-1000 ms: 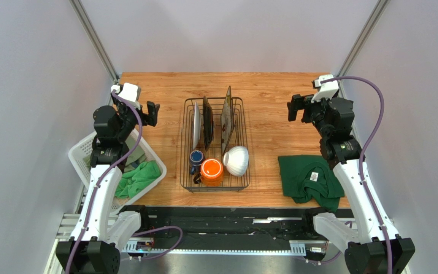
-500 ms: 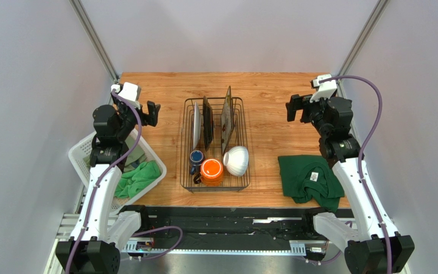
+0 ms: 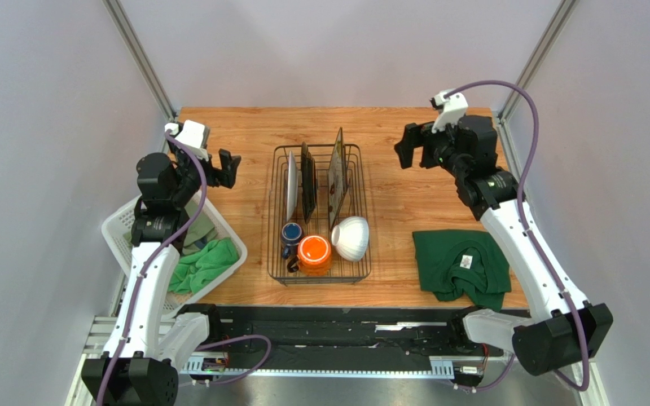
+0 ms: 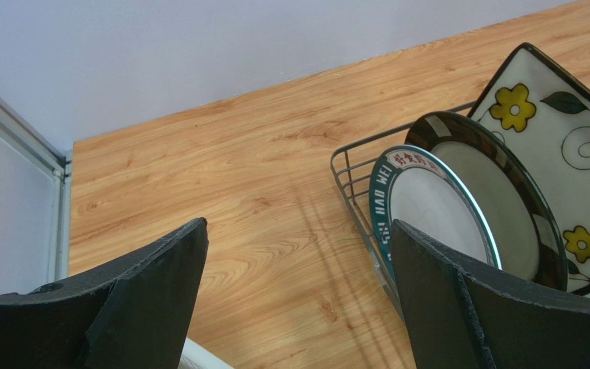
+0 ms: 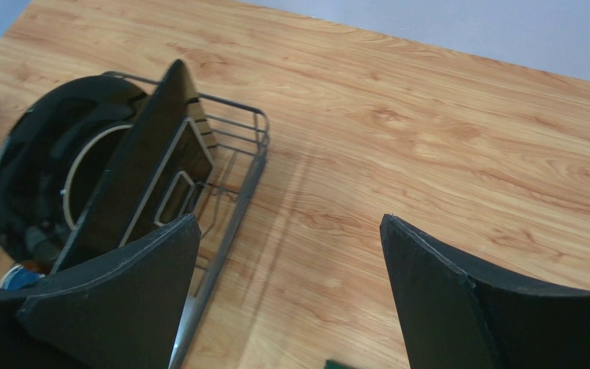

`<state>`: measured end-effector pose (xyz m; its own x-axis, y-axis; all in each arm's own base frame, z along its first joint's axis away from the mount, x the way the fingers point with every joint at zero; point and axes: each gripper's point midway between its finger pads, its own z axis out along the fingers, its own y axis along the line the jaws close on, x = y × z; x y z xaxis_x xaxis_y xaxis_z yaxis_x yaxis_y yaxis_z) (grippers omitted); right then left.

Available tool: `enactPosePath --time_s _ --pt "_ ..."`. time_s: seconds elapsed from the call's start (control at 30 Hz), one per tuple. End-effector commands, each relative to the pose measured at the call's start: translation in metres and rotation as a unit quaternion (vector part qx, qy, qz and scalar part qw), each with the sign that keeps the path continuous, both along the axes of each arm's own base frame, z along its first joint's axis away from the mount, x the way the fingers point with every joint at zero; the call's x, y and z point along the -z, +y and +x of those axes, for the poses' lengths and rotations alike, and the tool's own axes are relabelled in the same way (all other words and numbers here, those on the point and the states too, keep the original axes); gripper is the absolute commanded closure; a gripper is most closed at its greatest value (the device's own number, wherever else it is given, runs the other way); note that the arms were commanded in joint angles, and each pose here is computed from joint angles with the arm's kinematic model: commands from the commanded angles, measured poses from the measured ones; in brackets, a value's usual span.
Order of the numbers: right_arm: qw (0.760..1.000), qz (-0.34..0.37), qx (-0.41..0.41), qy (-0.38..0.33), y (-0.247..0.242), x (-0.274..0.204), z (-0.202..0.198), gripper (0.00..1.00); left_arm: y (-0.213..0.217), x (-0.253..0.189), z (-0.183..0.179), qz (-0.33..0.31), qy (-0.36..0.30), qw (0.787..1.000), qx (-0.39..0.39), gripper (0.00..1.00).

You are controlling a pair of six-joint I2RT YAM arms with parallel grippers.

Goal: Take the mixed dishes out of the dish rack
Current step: Pick up the plate from the dish rack.

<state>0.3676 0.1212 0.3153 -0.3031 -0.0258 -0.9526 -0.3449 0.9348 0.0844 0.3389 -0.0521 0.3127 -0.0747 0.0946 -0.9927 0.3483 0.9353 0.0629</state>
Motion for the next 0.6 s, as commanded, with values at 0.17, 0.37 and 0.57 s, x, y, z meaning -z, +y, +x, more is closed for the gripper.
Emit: enactPosePath --time_s 0.17,0.37,0.57 --pt "0.997 0.002 -0.053 0.054 0.065 -0.028 0.011 0.08 0.009 0.002 0.003 0.008 -0.005 1.0 -0.025 0.04" --pt "0.992 -0.001 -0.074 0.099 0.099 -0.025 0.016 0.09 0.015 0.007 0.004 0.013 0.0 0.999 -0.043 0.04" --pt "0.984 -0.002 -0.087 0.156 0.13 0.001 0.024 0.1 0.018 0.008 0.001 0.018 -0.006 0.999 -0.048 0.04"
